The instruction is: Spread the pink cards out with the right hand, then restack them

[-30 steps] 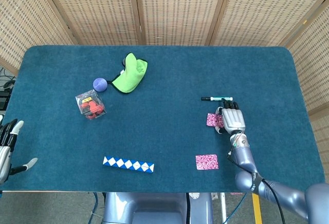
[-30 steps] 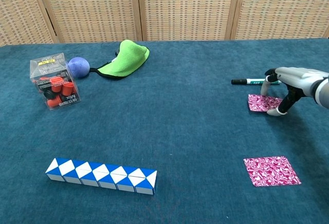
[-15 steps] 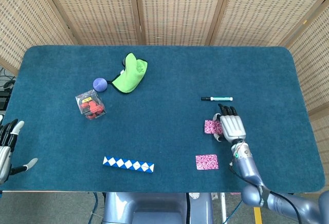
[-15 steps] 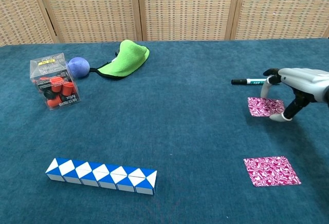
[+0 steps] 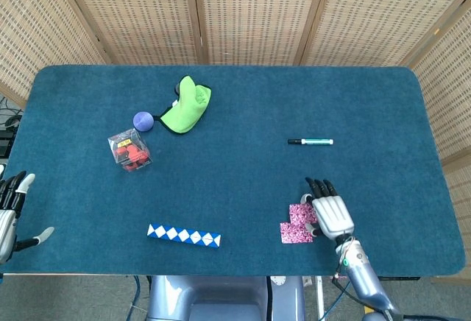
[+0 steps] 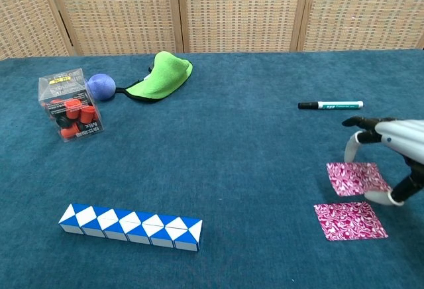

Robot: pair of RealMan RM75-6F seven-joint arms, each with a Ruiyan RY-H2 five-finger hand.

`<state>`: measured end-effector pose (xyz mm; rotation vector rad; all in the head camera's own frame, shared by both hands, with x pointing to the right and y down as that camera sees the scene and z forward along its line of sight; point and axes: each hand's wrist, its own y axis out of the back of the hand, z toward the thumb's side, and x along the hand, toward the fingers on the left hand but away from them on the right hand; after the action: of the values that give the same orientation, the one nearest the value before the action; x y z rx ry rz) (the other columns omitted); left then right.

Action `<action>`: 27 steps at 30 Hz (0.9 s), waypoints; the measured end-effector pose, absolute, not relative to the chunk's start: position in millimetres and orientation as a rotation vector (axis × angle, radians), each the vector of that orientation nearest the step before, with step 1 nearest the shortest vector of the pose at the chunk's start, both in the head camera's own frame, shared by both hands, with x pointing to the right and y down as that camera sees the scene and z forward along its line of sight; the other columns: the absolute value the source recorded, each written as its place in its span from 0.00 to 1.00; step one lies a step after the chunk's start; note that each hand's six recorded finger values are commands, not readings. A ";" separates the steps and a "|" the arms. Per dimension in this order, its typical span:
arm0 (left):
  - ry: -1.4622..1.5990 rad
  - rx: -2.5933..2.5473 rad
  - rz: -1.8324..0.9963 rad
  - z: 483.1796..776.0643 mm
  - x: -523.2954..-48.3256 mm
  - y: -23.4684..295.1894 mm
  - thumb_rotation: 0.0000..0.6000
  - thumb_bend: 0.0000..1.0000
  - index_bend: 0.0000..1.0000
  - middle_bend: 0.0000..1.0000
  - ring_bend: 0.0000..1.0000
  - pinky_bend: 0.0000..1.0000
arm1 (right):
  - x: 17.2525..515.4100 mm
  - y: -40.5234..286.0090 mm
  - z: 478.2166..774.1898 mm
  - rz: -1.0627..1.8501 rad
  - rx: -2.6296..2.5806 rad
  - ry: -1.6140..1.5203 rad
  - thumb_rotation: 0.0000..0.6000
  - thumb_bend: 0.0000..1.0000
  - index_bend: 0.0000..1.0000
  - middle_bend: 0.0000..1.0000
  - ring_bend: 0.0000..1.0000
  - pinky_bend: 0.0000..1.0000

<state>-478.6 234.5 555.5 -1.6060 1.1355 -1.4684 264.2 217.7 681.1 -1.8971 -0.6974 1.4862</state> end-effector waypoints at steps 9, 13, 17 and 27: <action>1.136 -1.606 -1.467 555.5 -478.6 234.5 1.00 0.00 0.00 0.00 0.00 0.00 | 255.9 241.2 679.8 1.439 -1.893 -0.643 1.00 0.31 0.61 0.05 0.00 0.00; 1.135 -1.605 -1.468 555.6 -478.6 234.5 1.00 0.00 0.00 0.00 0.00 0.00 | 253.5 245.4 681.3 1.430 -1.891 -0.639 1.00 0.31 0.61 0.05 0.00 0.00; 1.135 -1.604 -1.468 555.5 -478.6 234.6 1.00 0.00 0.00 0.00 0.00 0.00 | 251.0 247.7 684.3 1.429 -1.893 -0.621 1.00 0.31 0.61 0.05 0.00 0.00; 1.136 -1.604 -1.468 555.5 -478.7 234.4 1.00 0.00 0.00 0.00 0.00 0.00 | 246.7 253.8 691.6 1.447 -1.900 -0.591 1.00 0.31 0.61 0.05 0.00 0.00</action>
<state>-478.7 234.4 555.5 -1.6045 1.1360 -1.4678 246.7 253.8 691.6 -1.8998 -0.5915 1.4468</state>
